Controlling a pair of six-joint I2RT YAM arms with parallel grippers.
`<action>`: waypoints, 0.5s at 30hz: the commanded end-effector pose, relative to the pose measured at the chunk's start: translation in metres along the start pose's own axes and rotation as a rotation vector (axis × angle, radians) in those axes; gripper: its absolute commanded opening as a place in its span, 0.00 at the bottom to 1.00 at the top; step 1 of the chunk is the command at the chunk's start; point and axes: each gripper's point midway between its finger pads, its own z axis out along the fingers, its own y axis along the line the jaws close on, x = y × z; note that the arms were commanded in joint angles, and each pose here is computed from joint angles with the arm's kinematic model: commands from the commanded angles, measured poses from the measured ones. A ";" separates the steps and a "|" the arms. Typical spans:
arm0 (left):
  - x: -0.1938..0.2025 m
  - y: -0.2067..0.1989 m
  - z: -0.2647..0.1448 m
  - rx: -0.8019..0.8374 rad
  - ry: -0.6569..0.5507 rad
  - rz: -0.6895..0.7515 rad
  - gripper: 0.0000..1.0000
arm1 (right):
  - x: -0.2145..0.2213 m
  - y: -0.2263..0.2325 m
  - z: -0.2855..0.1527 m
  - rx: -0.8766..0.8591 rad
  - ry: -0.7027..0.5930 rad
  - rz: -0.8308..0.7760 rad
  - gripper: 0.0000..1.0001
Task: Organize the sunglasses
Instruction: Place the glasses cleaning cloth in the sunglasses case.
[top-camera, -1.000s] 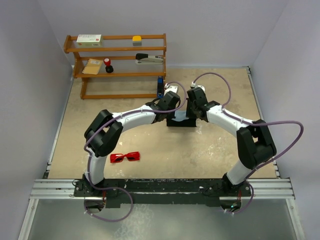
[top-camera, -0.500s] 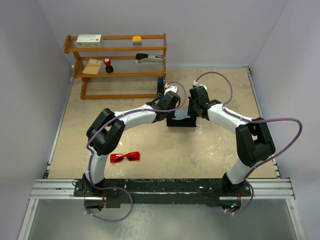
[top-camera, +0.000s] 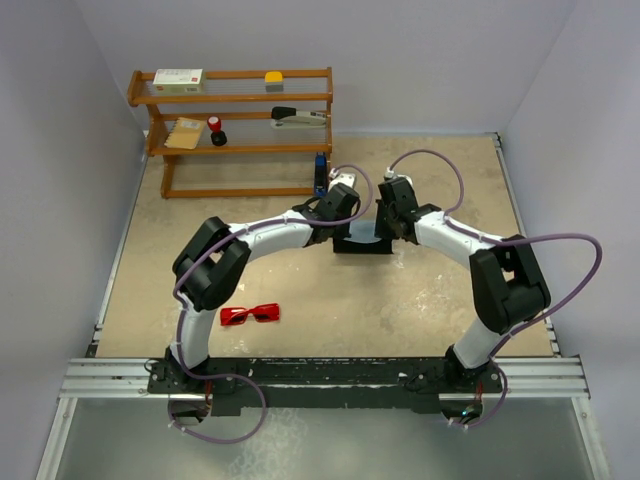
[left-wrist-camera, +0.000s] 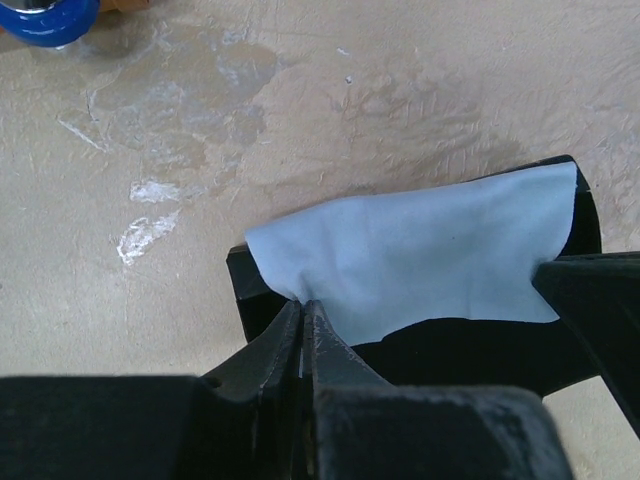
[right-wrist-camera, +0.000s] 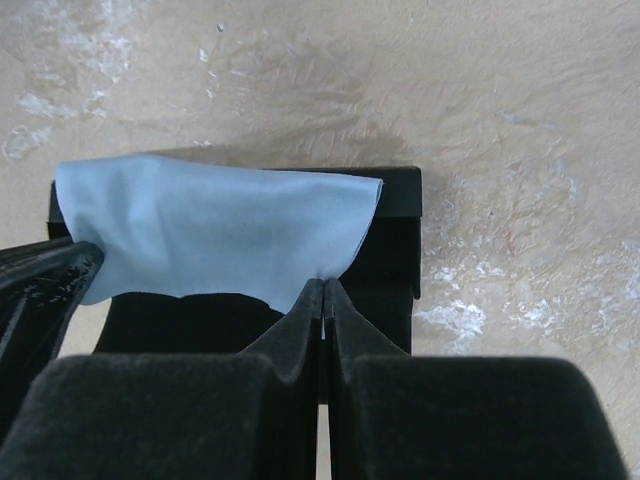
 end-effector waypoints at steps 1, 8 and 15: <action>-0.005 0.000 0.001 0.008 -0.026 -0.013 0.00 | -0.002 0.002 -0.004 -0.022 -0.019 0.004 0.00; 0.002 0.005 0.007 -0.009 -0.017 -0.004 0.00 | 0.002 0.001 0.003 -0.020 -0.018 -0.001 0.00; 0.002 0.006 0.010 -0.016 -0.025 -0.004 0.00 | -0.003 0.001 0.011 -0.007 -0.031 -0.018 0.00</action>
